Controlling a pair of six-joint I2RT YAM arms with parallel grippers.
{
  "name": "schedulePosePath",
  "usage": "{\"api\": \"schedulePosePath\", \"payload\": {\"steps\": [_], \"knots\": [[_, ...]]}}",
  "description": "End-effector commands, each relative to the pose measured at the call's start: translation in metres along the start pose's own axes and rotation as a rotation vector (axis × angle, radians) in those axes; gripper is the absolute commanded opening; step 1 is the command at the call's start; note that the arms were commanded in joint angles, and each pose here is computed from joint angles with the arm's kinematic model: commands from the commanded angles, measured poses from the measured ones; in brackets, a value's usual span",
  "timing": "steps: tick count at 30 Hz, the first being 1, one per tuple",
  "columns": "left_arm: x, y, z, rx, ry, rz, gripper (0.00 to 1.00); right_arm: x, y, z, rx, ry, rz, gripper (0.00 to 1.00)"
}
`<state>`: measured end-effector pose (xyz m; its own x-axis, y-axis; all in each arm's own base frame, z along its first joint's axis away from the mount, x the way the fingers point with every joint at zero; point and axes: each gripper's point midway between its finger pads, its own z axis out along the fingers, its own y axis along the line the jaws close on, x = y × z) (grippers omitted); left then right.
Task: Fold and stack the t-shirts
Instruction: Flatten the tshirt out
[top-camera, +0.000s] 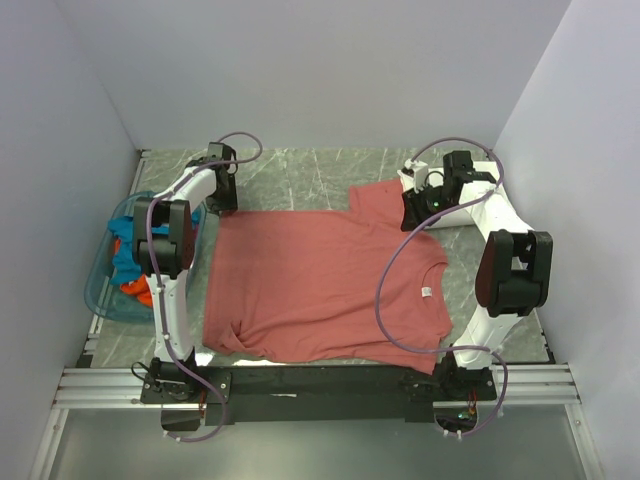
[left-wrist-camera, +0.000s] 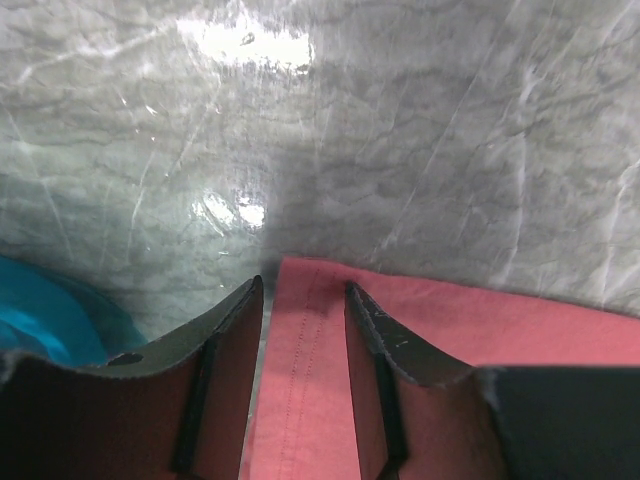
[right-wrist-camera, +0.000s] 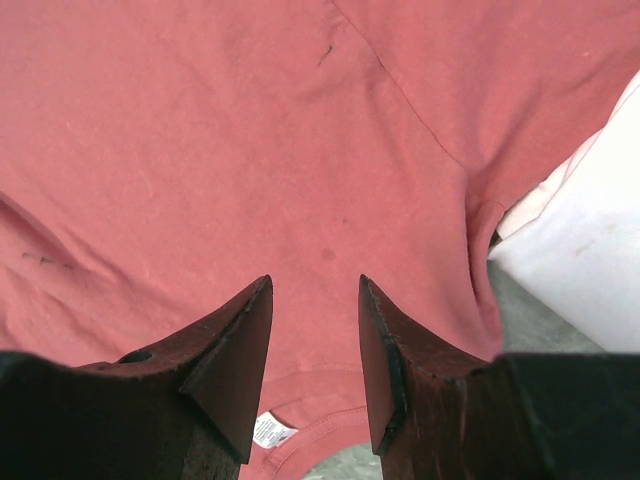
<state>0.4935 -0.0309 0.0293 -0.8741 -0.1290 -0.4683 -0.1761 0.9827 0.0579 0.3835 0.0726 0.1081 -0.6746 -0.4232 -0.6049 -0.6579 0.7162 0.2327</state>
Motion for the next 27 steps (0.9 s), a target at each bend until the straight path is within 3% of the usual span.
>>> {"api": "schedulePosePath", "payload": {"steps": [1, 7, 10, 17, 21, 27], "knots": [[0.005, 0.001, 0.002, 0.02, 0.033, -0.001, 0.44, -0.019, 0.002, -0.011, 0.004, -0.049, -0.029, 0.47], [0.021, 0.004, 0.011, 0.022, 0.085, -0.008, 0.41, -0.021, 0.002, -0.013, 0.007, -0.056, -0.031, 0.47], [0.029, 0.003, 0.018, 0.033, 0.113, -0.011, 0.33, -0.022, 0.003, -0.013, 0.0, -0.055, -0.029, 0.47], [0.022, -0.002, 0.017, 0.057, 0.089, -0.015, 0.0, -0.022, -0.002, -0.012, 0.014, -0.037, -0.046, 0.47], [-0.009, 0.002, -0.017, 0.063, -0.048, -0.05, 0.01, -0.041, -0.014, -0.009, 0.053, -0.051, -0.049, 0.47], [-0.02, 0.008, -0.071, 0.093, -0.185, -0.103, 0.0, -0.085, -0.044, 0.019, 0.201, -0.064, -0.018, 0.47]]}}
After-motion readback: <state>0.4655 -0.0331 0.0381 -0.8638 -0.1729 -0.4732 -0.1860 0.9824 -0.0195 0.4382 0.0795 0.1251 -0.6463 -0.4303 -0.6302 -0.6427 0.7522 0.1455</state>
